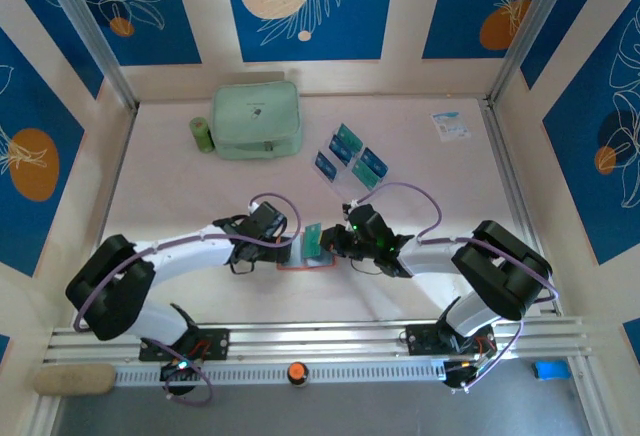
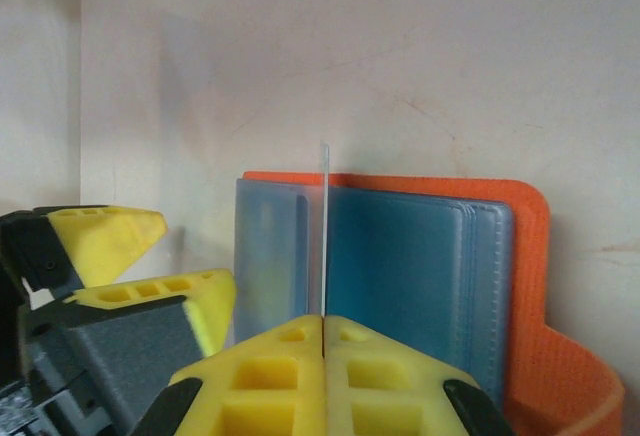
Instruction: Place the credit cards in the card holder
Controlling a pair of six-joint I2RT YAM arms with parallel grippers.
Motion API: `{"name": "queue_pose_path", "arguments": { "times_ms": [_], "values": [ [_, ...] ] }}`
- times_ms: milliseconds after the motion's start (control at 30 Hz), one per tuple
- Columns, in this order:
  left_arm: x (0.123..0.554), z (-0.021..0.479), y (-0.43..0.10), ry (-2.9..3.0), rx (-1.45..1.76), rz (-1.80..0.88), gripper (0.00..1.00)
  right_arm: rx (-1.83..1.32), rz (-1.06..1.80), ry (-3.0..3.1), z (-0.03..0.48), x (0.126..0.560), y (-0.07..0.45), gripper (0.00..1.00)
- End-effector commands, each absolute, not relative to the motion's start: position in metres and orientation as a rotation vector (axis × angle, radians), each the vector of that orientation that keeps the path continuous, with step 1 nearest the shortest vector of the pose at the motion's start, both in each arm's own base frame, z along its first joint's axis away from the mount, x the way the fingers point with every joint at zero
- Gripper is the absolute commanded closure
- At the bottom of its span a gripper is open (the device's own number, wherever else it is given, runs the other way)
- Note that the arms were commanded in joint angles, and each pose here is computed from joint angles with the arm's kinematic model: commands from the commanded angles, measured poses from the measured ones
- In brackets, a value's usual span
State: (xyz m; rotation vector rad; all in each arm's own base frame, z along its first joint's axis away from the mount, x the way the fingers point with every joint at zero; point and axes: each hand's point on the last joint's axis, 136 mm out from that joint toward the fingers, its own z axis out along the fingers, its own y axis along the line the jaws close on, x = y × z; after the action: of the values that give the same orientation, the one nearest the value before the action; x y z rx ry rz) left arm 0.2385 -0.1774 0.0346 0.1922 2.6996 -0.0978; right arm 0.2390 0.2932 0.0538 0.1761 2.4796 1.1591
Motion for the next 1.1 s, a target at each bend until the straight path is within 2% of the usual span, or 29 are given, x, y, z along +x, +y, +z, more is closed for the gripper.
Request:
{"name": "queue_pose_path", "arguments": {
  "times_ms": [0, 233, 600, 1067],
  "values": [
    [0.248, 0.06, -0.188, 2.645, 0.192, -0.136, 0.0, 0.163, 1.182, 2.439, 0.069, 0.242, 0.297, 1.0],
    [0.255, 0.056, -0.195, 2.652, 0.22, -0.124, 0.0, 0.163, 1.185, 2.433, 0.07, 0.242, 0.296, 1.0],
    [0.24, 0.028, -0.178, 2.715, 0.223, -0.04, 0.0, 0.163, 1.196, 2.413, 0.072, 0.244, 0.296, 1.0],
    [0.236, 0.02, -0.171, 2.733, 0.218, 0.005, 0.0, 0.163, 1.213, 2.406, 0.07, 0.247, 0.301, 1.0]
  ]
}}
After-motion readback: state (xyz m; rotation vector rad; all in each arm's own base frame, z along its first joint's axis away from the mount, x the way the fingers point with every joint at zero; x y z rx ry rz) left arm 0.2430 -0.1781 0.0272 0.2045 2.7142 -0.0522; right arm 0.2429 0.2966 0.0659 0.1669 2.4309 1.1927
